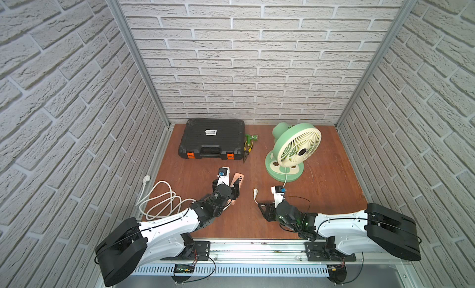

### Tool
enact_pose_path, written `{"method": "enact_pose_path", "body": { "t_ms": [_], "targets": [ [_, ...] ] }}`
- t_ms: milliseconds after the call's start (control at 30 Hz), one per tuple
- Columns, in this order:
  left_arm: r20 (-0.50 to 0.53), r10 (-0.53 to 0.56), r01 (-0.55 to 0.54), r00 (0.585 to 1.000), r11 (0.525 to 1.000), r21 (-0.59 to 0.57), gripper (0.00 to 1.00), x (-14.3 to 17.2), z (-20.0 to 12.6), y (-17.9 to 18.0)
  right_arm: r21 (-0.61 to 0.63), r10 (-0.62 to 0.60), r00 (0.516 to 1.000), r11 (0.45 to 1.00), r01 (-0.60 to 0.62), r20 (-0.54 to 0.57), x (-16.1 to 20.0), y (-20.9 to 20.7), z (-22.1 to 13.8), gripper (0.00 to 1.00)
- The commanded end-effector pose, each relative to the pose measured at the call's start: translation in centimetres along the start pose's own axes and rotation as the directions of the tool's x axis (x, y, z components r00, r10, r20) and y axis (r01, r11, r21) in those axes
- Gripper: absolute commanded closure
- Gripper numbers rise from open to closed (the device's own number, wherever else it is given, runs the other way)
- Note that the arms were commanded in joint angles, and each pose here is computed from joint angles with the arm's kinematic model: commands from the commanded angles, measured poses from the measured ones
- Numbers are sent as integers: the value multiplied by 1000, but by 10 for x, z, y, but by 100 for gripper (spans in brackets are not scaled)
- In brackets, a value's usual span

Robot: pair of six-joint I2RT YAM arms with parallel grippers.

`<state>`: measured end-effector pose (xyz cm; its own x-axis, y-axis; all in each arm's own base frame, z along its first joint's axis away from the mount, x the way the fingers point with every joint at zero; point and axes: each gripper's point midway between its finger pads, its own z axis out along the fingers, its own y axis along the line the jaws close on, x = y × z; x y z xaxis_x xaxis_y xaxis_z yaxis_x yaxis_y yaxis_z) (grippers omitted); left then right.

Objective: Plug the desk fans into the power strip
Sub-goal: Pick up the plug from the center of the board.

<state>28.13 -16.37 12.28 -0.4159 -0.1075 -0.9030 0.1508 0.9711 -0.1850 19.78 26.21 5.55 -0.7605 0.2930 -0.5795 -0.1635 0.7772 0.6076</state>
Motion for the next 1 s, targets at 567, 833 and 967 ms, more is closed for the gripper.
{"method": "enact_pose_path", "body": {
  "t_ms": [567,833,967],
  "targets": [
    [215,204,-277,955,874,400,2,0,-28,-83,-265,153,984,956,-123,96,-99,73,-70,98],
    [325,264,-399,908,779,483,4,-15,-34,-117,-397,168,980,896,-198,-109,-111,104,-81,97],
    [334,318,-455,887,722,521,2,-5,-31,-131,-455,99,979,874,-171,-177,-114,129,-99,97]
  ]
}}
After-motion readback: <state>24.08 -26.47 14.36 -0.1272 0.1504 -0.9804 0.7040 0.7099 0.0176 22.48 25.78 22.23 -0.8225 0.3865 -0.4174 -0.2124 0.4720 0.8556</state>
